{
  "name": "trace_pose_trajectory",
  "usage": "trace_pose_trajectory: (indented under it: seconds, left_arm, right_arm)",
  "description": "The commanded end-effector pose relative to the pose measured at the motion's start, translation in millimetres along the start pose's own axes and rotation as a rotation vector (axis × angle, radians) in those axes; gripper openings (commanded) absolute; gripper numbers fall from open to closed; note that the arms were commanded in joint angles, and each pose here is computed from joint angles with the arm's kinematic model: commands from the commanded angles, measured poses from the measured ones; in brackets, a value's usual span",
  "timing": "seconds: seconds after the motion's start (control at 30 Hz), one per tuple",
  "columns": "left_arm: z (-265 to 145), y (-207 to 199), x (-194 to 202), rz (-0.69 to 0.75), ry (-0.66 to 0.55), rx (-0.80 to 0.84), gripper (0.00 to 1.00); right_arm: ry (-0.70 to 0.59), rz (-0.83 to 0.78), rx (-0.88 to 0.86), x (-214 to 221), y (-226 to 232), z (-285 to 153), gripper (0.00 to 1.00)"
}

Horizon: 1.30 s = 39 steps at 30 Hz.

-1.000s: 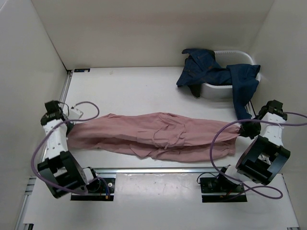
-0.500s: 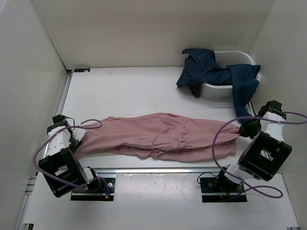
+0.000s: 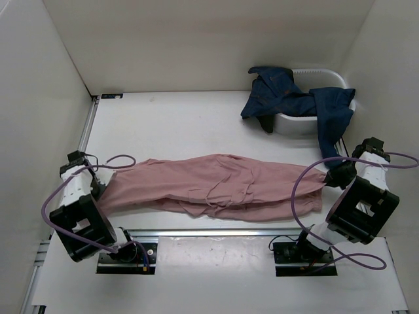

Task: Fold and stack the trousers
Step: Move the trousers to the center of the board

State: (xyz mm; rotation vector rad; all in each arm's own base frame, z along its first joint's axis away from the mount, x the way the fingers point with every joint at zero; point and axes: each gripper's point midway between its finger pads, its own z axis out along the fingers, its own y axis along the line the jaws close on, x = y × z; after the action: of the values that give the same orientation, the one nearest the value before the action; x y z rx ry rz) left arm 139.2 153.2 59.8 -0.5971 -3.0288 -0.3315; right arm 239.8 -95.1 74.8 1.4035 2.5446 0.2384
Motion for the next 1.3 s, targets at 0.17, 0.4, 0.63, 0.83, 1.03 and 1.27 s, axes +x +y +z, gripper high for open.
trace_pose_trajectory:
  seconds: [0.17,0.4,0.63,0.83,1.03,1.27]
  left_arm:
    - [-73.0,78.1,-55.0,-0.091,-0.266,-0.244,0.14]
    - [-117.6,153.3,-137.1,-0.196,-0.471,-0.261,0.14]
    - [-91.9,171.3,-217.5,-0.263,-0.527,-0.147,0.14]
    - [-45.2,183.8,-239.4,-0.307,-0.419,-0.146,0.32]
    - [-57.7,173.5,-209.0,-0.315,-0.346,-0.177,0.63]
    - [-42.2,115.2,-105.0,-0.24,-0.169,-0.171,0.51]
  right_arm:
    - [-0.058,-0.012,-0.096,-17.2,24.1,-25.8,0.0]
    - [-0.082,0.026,-0.175,-59.7,60.0,-37.5,0.0]
    - [-0.05,0.011,-0.223,-74.9,107.2,-6.4,0.0]
    - [-0.032,-0.011,-0.193,-84.3,118.7,13.6,0.48]
    - [-0.069,-0.182,-0.2,-82.2,125.8,-26.1,0.74]
    - [-0.132,-0.206,-0.008,-44.9,63.9,-59.4,0.78]
